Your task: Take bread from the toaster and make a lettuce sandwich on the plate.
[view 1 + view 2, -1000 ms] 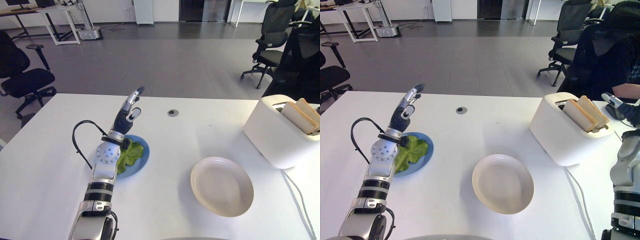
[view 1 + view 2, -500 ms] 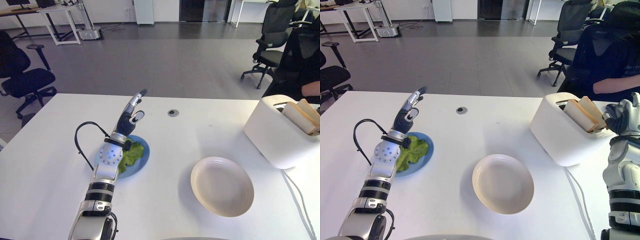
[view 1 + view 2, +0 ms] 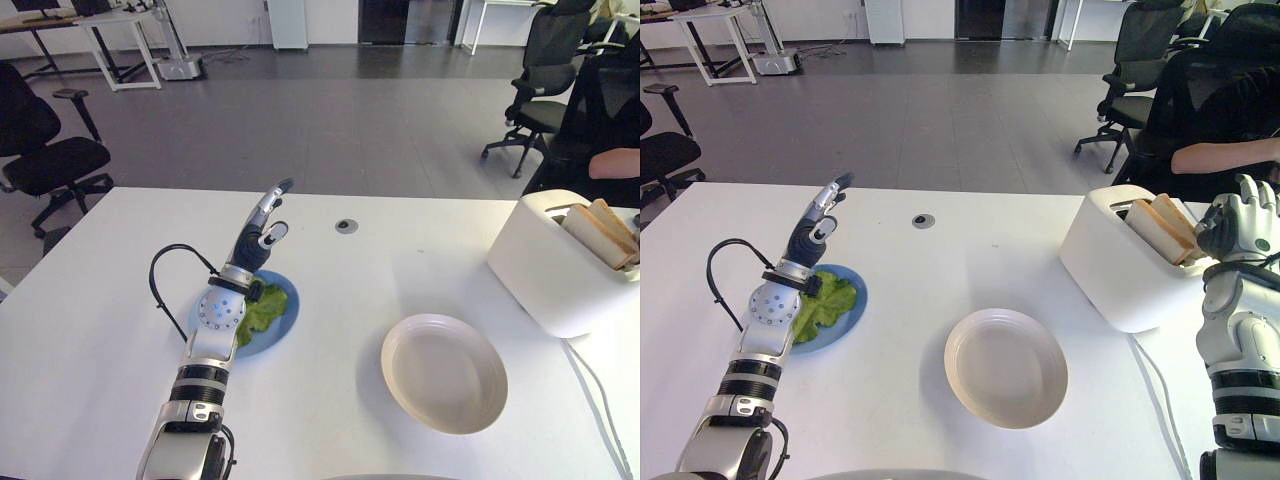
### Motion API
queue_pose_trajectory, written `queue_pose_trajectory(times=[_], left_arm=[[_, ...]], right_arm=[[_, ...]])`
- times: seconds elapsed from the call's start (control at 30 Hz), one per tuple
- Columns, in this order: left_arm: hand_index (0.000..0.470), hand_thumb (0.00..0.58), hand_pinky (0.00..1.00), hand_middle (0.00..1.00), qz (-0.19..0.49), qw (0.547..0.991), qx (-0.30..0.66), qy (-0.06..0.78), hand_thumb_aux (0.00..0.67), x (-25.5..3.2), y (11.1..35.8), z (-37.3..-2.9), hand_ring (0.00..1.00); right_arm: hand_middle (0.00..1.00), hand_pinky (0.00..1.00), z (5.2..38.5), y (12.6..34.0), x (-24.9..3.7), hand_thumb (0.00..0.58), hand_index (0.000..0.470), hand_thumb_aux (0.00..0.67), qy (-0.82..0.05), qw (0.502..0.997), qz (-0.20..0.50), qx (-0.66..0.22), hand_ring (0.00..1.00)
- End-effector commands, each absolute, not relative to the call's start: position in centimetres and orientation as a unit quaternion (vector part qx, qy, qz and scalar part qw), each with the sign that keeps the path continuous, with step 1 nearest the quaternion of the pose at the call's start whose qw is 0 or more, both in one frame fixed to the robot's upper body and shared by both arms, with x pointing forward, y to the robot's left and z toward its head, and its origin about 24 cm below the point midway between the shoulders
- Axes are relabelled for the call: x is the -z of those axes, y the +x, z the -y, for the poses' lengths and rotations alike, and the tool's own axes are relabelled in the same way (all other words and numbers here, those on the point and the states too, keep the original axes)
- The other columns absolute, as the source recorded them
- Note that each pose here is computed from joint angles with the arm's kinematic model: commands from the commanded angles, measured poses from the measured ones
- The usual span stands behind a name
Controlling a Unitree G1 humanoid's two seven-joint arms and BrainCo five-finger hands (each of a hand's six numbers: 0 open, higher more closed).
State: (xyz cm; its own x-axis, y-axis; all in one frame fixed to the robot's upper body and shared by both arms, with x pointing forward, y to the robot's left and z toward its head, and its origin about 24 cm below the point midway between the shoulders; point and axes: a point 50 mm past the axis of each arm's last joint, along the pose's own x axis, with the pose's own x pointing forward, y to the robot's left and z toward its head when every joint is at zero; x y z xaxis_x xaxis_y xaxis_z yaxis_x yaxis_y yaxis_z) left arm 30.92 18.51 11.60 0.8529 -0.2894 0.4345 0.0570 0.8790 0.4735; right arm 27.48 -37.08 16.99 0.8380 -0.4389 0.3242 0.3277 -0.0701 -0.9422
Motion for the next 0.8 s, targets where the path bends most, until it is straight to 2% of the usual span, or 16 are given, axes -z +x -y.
queue_pose_trajectory(times=[0.03,0.23,0.3,0.33,0.37,0.4,0.43,0.47,0.5,0.53,0.67,0.73,0.77,0.8], left_arm=[[0.000,0.000,0.00,0.00,0.247,0.933,0.103,0.240,0.000,-11.2,30.8,-18.3,0.00],[0.000,0.000,0.00,0.00,0.246,0.933,0.107,0.240,0.000,-11.1,30.8,-18.1,0.00],[0.000,0.000,0.00,0.00,0.246,0.933,0.109,0.241,0.000,-11.0,30.8,-18.0,0.00],[0.000,0.000,0.00,0.00,0.246,0.933,0.110,0.241,0.000,-11.0,30.8,-18.0,0.00],[0.000,0.000,0.00,0.00,0.245,0.933,0.111,0.241,0.000,-10.9,30.9,-17.9,0.00],[0.000,0.000,0.00,0.00,0.244,0.933,0.112,0.240,0.000,-10.9,30.9,-17.9,0.00],[0.000,0.000,0.00,0.00,0.244,0.933,0.113,0.240,0.000,-10.8,30.9,-17.8,0.00],[0.000,0.000,0.00,0.00,0.244,0.933,0.115,0.240,0.000,-10.8,31.0,-17.7,0.00],[0.000,0.000,0.00,0.00,0.244,0.933,0.116,0.240,0.000,-10.8,31.0,-17.6,0.00],[0.000,0.000,0.00,0.00,0.243,0.932,0.118,0.240,0.000,-10.8,31.0,-17.6,0.00],[0.000,0.000,0.00,0.00,0.242,0.933,0.119,0.239,0.000,-10.6,31.1,-17.5,0.00],[0.000,0.000,0.00,0.00,0.243,0.932,0.118,0.240,0.000,-10.7,31.0,-17.6,0.00],[0.000,0.000,0.00,0.00,0.244,0.932,0.118,0.240,0.000,-10.7,31.0,-17.6,0.00],[0.000,0.000,0.00,0.00,0.244,0.932,0.117,0.241,0.000,-10.7,31.0,-17.6,0.00]], right_arm=[[0.00,0.00,37.1,27.9,-17.4,0.580,0.470,0.670,-0.652,0.699,-0.022,0.293,0.00],[0.00,0.00,37.3,28.3,-16.3,0.580,0.470,0.670,-0.637,0.718,-0.040,0.279,0.00],[0.00,0.00,37.4,28.5,-15.8,0.572,0.417,0.594,-0.615,0.740,-0.046,0.269,0.00],[0.00,0.00,37.4,28.6,-15.5,0.554,0.370,0.528,-0.601,0.753,-0.048,0.263,0.00],[0.00,0.00,37.4,28.7,-15.2,0.487,0.282,0.402,-0.592,0.762,-0.051,0.257,0.00],[0.00,0.00,37.4,28.8,-14.9,0.445,0.243,0.347,-0.584,0.769,-0.054,0.254,0.00],[0.00,0.00,37.6,28.8,-14.7,0.316,0.153,0.218,-0.578,0.774,-0.057,0.253,0.00],[0.00,0.00,37.8,28.8,-14.4,0.209,0.094,0.134,-0.572,0.777,-0.062,0.255,0.00],[0.00,0.00,38.1,28.7,-14.3,0.136,0.059,0.084,-0.574,0.775,-0.068,0.256,0.00],[0.00,0.00,38.3,28.7,-14.1,0.096,0.041,0.058,-0.572,0.775,-0.071,0.258,0.00],[0.00,0.00,38.6,28.9,-13.8,0.018,0.007,0.011,-0.559,0.785,-0.074,0.256,0.00],[0.00,0.00,38.5,29.2,-13.5,0.040,0.017,0.024,-0.557,0.788,-0.076,0.250,0.00],[0.00,0.00,38.5,29.3,-13.4,0.258,0.120,0.171,-0.557,0.789,-0.076,0.248,0.00],[0.00,0.00,38.4,29.3,-13.3,0.494,0.289,0.413,-0.558,0.789,-0.078,0.245,0.00]])
